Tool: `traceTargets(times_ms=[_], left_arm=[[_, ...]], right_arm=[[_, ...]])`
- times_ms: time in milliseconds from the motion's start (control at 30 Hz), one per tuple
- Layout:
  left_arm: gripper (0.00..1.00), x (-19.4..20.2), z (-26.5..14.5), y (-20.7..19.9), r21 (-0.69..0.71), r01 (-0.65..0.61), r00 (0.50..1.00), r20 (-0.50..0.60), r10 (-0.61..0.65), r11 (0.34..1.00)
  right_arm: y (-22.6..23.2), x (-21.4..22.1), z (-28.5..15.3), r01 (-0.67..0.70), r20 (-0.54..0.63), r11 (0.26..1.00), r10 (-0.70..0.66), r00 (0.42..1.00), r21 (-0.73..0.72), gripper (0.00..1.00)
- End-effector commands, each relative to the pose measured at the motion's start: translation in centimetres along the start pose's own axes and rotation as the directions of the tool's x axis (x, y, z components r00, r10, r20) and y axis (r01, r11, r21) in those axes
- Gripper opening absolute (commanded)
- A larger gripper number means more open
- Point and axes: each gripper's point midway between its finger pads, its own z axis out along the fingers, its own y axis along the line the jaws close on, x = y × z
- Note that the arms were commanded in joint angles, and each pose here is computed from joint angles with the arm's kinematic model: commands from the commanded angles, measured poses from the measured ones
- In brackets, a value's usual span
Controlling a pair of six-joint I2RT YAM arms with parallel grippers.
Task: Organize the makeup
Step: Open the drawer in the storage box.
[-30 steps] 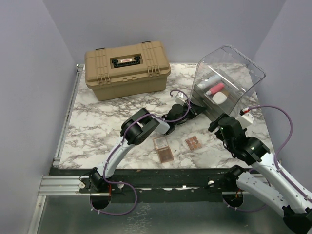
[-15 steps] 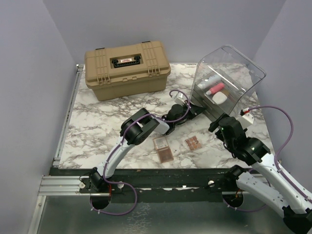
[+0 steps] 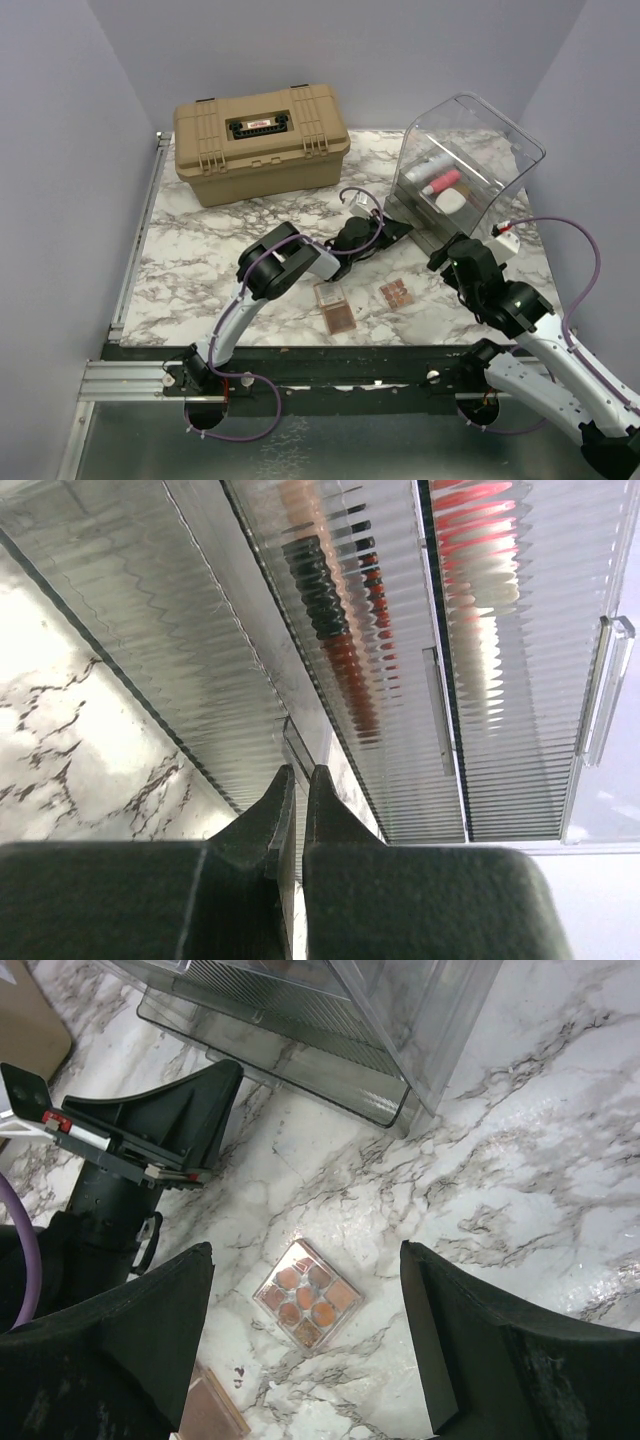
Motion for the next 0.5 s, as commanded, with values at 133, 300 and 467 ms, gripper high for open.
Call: traceTargets(times_ms=[133, 300, 467], left_arm=[[0.0, -2.5, -2.1, -0.6, -0.027, -0.073, 0.995, 0.068, 0.075, 0.997], [0.0, -2.5, -3.3, -0.6, -0.021, -0.073, 0.995, 0.064, 0.075, 0.997], [0.0, -2.0, -4.2, 0.1, -0.032, -0.067, 0.996, 0.049, 0.068, 0.997]], right_arm=[[0.6, -0.7, -0.2, -0.011, 0.015, 1.0, 0.011, 1.0, -0.012, 0.81], [0.9, -1.0, -0.4, -0.001, 0.014, 1.0, 0.002, 1.0, -0.017, 0.81], [0.3, -2.8, -1.2, 0.041, 0.054, 0.999, -0.042, 0.998, 0.028, 0.81]])
